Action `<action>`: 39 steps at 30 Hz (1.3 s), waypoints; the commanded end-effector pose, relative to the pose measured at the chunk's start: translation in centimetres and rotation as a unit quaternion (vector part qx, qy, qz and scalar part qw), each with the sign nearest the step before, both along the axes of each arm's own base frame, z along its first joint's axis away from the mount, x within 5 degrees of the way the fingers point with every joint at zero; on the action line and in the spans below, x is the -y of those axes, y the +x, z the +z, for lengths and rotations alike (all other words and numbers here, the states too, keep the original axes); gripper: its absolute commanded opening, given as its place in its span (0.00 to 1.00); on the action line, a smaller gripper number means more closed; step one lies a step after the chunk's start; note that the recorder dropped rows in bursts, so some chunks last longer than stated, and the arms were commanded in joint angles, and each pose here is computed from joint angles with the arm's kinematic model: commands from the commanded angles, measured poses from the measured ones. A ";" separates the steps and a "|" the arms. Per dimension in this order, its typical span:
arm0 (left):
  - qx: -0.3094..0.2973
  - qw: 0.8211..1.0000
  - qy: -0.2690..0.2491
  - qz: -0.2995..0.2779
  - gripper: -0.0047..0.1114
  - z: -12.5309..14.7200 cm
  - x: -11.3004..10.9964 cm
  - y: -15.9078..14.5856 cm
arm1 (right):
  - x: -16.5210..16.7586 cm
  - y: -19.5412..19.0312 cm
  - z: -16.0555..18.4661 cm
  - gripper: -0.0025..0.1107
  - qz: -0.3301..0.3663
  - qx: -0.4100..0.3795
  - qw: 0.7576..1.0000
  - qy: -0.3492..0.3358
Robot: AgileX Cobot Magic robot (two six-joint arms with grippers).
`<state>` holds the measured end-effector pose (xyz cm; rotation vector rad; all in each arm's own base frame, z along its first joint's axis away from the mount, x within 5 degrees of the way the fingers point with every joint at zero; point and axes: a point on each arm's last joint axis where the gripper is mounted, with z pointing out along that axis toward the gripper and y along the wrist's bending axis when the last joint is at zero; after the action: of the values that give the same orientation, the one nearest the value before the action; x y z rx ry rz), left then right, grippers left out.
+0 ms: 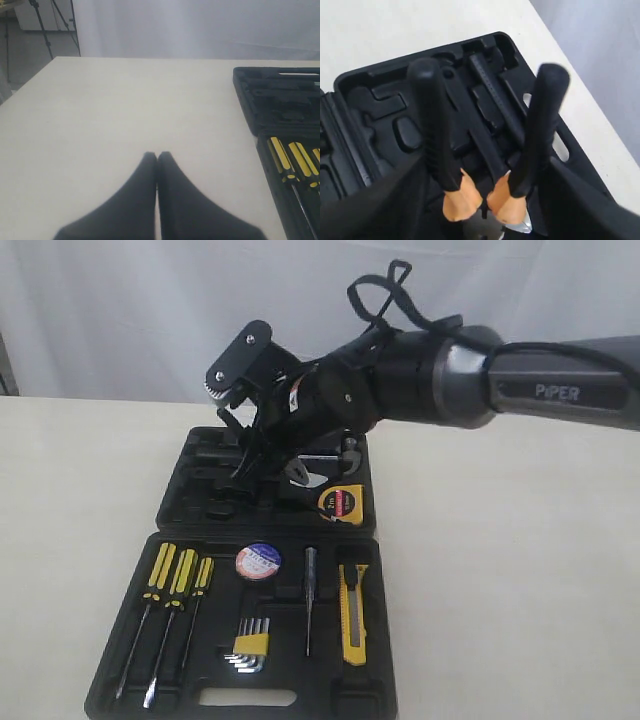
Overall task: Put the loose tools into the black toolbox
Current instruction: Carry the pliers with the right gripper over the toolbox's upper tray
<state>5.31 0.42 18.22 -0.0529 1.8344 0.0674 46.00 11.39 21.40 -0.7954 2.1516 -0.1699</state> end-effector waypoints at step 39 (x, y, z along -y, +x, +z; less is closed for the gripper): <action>0.005 1.000 -0.005 -0.003 0.04 0.0 0.1 0.0 | -2.2 1.4 -9.1 0.02 0.096 -0.033 0.992 -0.080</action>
<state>5.31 0.42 18.22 -0.0529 1.8344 0.0674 47.86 13.96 14.10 -0.9959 2.0608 -0.1932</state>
